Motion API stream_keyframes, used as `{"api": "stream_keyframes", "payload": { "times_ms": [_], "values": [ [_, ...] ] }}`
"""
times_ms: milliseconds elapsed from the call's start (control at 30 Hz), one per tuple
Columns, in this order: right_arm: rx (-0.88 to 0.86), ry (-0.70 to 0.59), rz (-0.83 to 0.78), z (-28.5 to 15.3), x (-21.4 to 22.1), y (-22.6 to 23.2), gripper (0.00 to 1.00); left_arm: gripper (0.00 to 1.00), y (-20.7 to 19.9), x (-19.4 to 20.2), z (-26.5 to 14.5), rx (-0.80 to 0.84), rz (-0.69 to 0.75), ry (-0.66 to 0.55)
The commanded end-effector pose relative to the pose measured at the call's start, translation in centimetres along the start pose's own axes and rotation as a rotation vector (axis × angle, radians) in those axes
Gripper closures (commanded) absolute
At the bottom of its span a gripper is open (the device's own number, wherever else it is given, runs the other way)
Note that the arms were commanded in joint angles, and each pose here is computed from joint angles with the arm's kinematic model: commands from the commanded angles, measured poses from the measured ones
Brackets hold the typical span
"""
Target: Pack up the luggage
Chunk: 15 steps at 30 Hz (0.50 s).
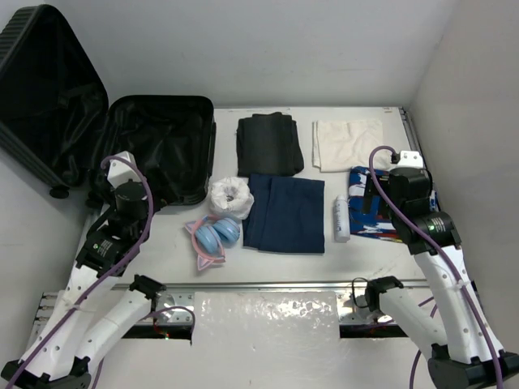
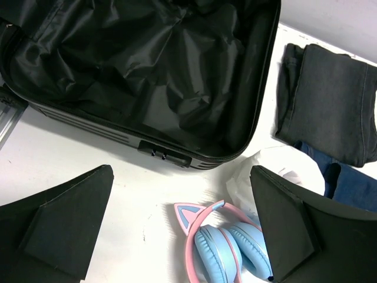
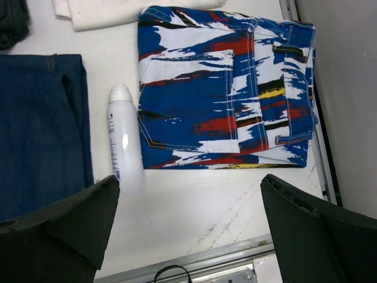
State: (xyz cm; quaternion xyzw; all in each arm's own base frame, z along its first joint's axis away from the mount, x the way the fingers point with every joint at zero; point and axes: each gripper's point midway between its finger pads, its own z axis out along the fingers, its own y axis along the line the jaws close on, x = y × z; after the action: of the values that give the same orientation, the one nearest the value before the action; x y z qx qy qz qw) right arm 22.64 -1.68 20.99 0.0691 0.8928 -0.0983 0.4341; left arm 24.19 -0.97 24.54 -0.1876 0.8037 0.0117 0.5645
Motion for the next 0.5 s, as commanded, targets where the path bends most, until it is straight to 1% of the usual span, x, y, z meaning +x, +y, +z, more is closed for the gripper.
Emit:
{"api": "stream_keyframes", "payload": {
  "times_ms": [0, 167, 467],
  "values": [
    [0.037, -0.027, 0.027, -0.44, -1.14, -0.69, 0.01, 0.00, -0.47, -1.36, -0.26, 0.024, -0.037, -0.043],
    [0.023, -0.045, 0.037, -0.46, -1.29, -0.48, 0.01, 0.00, -0.53, -1.27, -0.32, 0.031, -0.038, -0.043],
    [-0.001, -0.021, 0.022, 0.35, -1.02, 0.28, 0.01, 0.00, -0.70, -1.15, -0.26, 0.039, -0.034, -0.037]
  ]
}}
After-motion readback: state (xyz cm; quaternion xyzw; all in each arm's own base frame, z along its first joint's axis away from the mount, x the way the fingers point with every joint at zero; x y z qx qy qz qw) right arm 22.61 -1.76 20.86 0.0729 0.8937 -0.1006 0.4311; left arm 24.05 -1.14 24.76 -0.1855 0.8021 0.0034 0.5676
